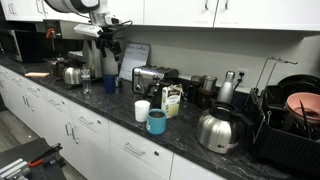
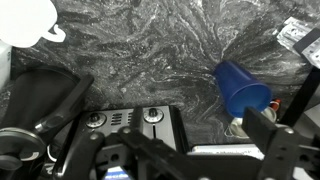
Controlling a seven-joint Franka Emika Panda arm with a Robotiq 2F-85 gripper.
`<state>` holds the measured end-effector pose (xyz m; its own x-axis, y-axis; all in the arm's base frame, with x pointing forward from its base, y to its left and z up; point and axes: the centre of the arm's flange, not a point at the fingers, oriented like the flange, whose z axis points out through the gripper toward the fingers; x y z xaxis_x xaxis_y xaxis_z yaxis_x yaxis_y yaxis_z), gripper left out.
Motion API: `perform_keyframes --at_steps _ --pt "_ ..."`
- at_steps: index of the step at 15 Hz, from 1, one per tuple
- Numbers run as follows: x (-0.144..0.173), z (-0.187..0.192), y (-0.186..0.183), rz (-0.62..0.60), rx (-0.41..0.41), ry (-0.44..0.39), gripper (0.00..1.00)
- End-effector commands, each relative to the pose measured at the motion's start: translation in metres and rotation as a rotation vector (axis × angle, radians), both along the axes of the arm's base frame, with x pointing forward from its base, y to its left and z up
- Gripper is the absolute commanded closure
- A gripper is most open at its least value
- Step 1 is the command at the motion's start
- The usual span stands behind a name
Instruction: Push the lever on the left side of the toaster downwards
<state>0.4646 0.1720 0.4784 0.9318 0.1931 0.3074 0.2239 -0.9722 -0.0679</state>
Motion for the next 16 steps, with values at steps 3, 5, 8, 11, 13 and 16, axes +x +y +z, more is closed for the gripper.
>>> perform_keyframes --at_steps 3,5,8,11,13,16 --pt "0.015 -0.015 0.007 -0.012 -0.014 0.005 0.00" --pt "0.012 -0.008 0.007 -0.012 -0.013 -0.006 0.00" --pt "0.011 -0.006 0.007 -0.012 -0.013 -0.010 0.00" --pt "0.020 -0.009 0.007 -0.017 -0.029 -0.022 0.00" --pt "0.032 -0.013 0.007 -0.015 -0.039 -0.023 0.00" --pt "0.053 -0.023 0.007 -0.015 -0.046 -0.018 0.00"
